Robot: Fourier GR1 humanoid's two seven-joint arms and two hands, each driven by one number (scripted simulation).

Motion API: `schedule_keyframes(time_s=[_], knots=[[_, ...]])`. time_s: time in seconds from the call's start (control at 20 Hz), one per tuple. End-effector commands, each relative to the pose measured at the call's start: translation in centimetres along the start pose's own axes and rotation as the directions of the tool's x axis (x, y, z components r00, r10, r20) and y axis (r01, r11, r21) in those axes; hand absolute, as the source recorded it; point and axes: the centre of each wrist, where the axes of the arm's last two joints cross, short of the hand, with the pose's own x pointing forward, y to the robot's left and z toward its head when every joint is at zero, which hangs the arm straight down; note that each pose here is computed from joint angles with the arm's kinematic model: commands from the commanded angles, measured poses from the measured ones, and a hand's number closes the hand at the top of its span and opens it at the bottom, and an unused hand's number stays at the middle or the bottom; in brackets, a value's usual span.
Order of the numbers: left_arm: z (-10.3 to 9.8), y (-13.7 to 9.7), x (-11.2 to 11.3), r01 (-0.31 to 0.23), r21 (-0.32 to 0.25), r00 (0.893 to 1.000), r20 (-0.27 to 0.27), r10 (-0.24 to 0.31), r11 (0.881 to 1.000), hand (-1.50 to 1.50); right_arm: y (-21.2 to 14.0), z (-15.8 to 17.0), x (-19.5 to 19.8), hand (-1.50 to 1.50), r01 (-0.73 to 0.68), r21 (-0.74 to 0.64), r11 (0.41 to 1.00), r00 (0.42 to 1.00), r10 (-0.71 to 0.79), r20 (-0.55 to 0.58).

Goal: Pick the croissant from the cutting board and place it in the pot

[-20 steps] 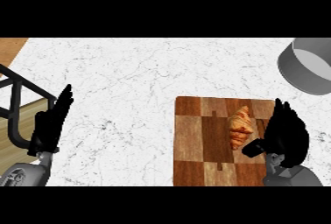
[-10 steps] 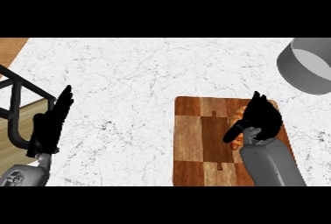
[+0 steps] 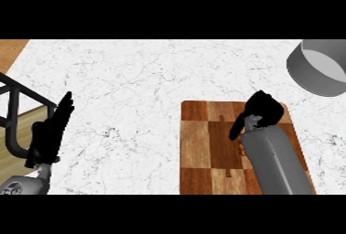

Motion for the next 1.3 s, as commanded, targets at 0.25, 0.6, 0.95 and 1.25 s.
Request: schedule_keyframes(time_s=[0.25, 0.6, 0.95, 1.25], knots=[[0.8, 2.0, -0.8, 0.04, 0.044, 0.999, -0.021, -0.039, 0.998, 0.0, 0.4, -1.2, 2.7, -1.5, -0.119, 0.096, 0.988, 0.953, 0.14, -0.267], [1.3, 2.8, -0.2, 0.034, 0.045, 0.999, -0.019, -0.033, 0.998, 0.0, 1.1, -2.9, 2.8, -1.5, -0.136, 0.107, 0.985, 0.939, 0.163, -0.303], [1.4, 3.9, -0.7, 0.049, 0.069, 0.999, -0.018, -0.048, 0.996, 0.0, 2.3, -3.5, 1.9, -1.5, -0.138, 0.125, 0.982, 0.936, 0.171, -0.308], [1.2, 1.8, 0.7, 0.029, 0.049, 1.0, -0.008, -0.029, 0.998, 0.0, 2.3, -2.7, 3.2, 1.5, -0.206, 0.138, 0.969, 0.951, 0.232, -0.206]])
